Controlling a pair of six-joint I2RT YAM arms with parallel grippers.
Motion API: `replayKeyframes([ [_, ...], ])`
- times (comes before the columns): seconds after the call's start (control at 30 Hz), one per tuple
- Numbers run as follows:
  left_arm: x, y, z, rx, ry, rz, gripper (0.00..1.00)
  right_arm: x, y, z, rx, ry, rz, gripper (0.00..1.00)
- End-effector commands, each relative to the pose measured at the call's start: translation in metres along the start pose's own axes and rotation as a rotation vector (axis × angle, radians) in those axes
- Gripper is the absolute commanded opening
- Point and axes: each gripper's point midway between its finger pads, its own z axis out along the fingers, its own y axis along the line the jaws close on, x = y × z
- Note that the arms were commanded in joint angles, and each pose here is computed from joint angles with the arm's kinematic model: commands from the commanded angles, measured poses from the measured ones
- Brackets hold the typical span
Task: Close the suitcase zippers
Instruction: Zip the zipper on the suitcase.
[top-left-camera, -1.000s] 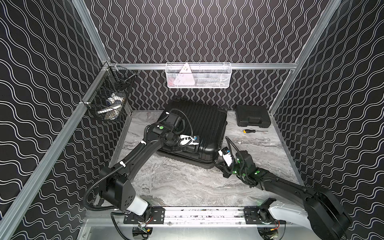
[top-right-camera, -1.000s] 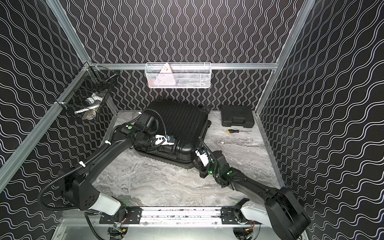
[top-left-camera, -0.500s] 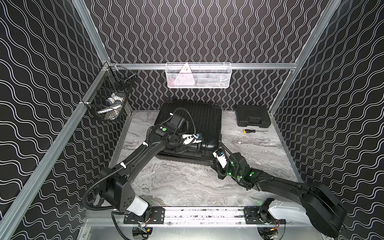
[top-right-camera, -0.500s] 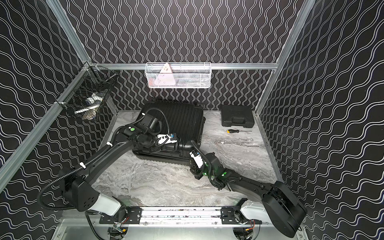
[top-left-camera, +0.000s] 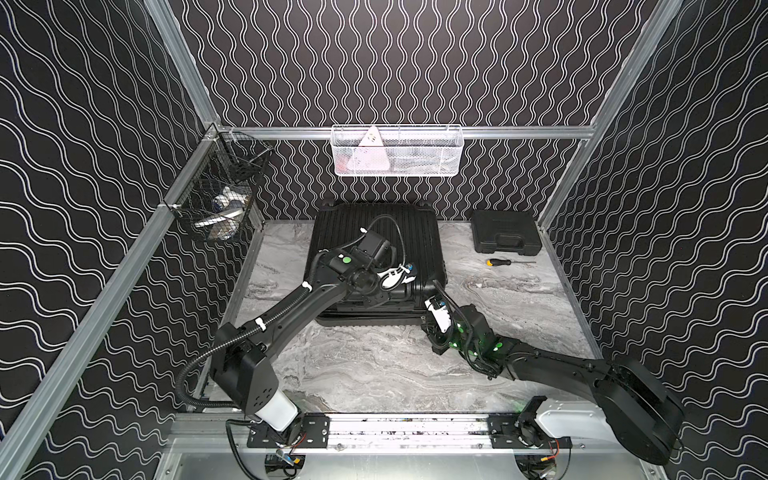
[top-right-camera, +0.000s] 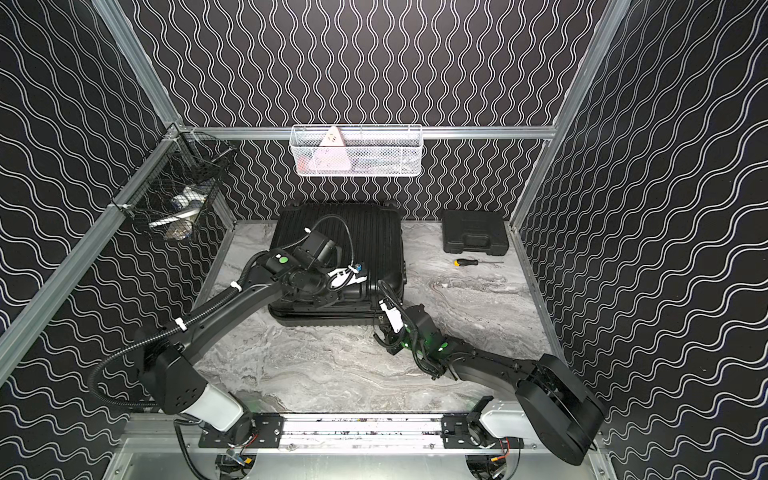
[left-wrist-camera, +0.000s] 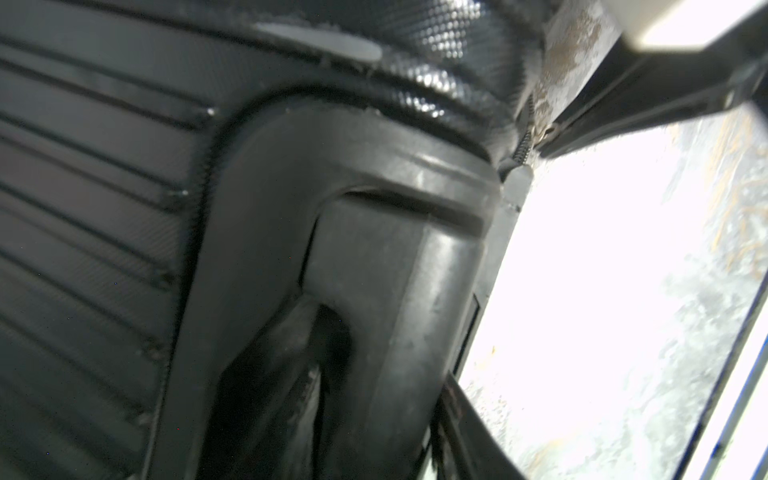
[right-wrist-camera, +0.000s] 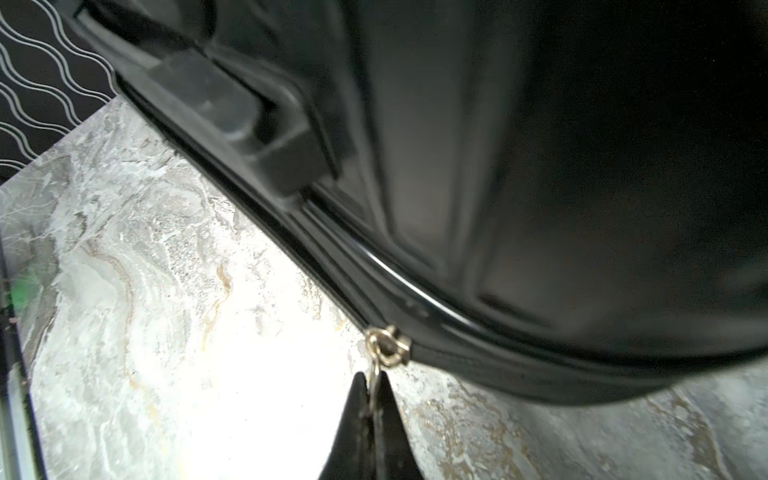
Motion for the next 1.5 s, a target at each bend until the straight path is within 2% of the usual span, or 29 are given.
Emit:
replayKeyframes([
  [0.0, -0.025, 0.015, 0.011, -0.041, -0.057, -0.203, 0.29, -0.014, 0.021, 0.0, -0.101, -0.034, -0.038, 0.0],
  [0.2, -0.035, 0.002, 0.026, -0.016, -0.01, -0.21, 0.32, -0.017, 0.031, 0.004, -0.156, -0.029, -0.072, 0.0],
  [0.43, -0.052, 0.006, 0.036, 0.003, -0.009, -0.373, 0.31, -0.019, 0.039, 0.008, -0.201, -0.023, -0.076, 0.0],
  [0.8, -0.076, 0.009, 0.046, 0.029, -0.089, -0.518, 0.3, -0.023, 0.049, 0.011, -0.227, -0.055, -0.047, 0.0],
  [1.47, -0.099, 0.02, 0.068, 0.016, -0.146, -0.66, 0.29, -0.024, 0.067, 0.015, -0.276, -0.068, -0.056, 0.0],
])
